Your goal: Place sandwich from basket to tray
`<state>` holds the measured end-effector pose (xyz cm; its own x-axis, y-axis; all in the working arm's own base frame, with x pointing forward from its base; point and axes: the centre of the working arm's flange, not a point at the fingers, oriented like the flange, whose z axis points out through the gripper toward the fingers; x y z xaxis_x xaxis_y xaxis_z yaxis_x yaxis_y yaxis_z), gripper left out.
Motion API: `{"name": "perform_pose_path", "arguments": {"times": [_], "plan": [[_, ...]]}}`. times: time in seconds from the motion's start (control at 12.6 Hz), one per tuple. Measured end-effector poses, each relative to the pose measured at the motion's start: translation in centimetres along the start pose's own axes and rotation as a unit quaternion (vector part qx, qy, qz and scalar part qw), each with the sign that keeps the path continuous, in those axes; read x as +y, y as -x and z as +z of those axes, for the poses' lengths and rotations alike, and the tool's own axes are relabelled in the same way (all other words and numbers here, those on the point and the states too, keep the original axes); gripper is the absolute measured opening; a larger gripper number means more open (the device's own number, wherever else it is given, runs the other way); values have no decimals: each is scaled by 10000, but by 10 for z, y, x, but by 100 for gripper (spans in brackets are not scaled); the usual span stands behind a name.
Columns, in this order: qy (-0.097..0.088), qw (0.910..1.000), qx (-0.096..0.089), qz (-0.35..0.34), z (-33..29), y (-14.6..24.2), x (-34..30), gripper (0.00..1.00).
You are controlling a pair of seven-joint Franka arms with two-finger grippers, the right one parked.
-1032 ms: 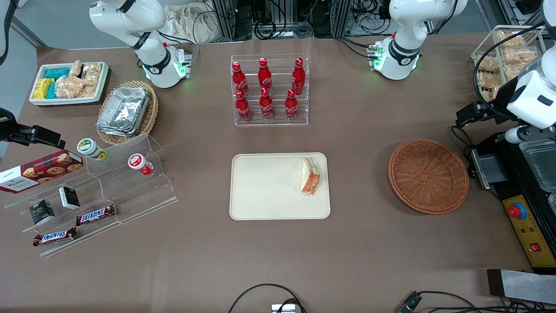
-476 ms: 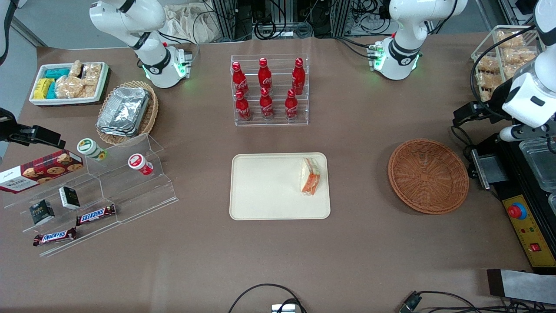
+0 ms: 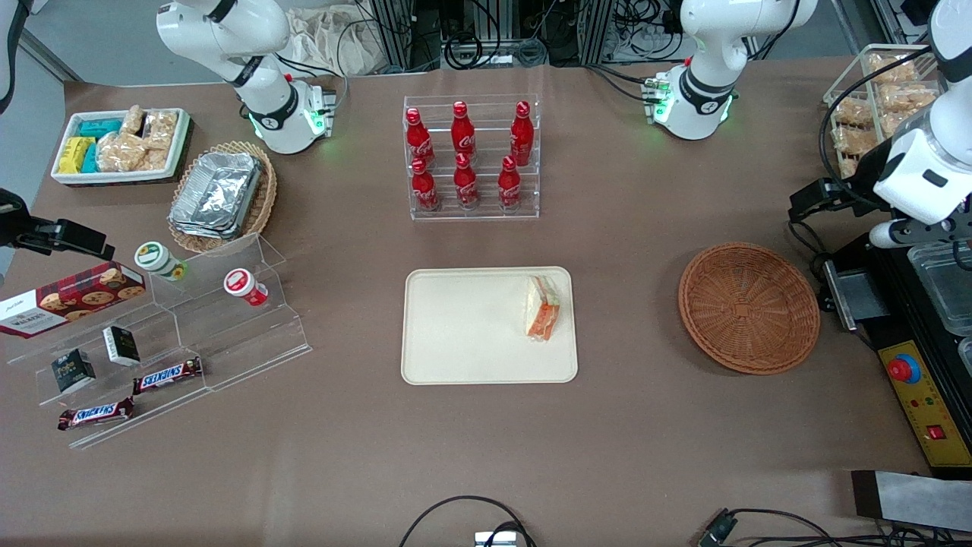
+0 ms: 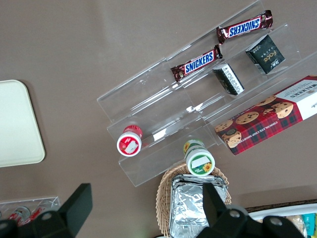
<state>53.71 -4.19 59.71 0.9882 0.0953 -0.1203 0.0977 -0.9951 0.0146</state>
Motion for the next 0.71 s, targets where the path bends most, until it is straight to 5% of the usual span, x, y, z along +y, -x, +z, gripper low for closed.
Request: {"name": "perform_pose_path", "arguments": {"times": [0.71], "plan": [[46, 9998, 52, -198, -8, 1, -25, 100]]}}
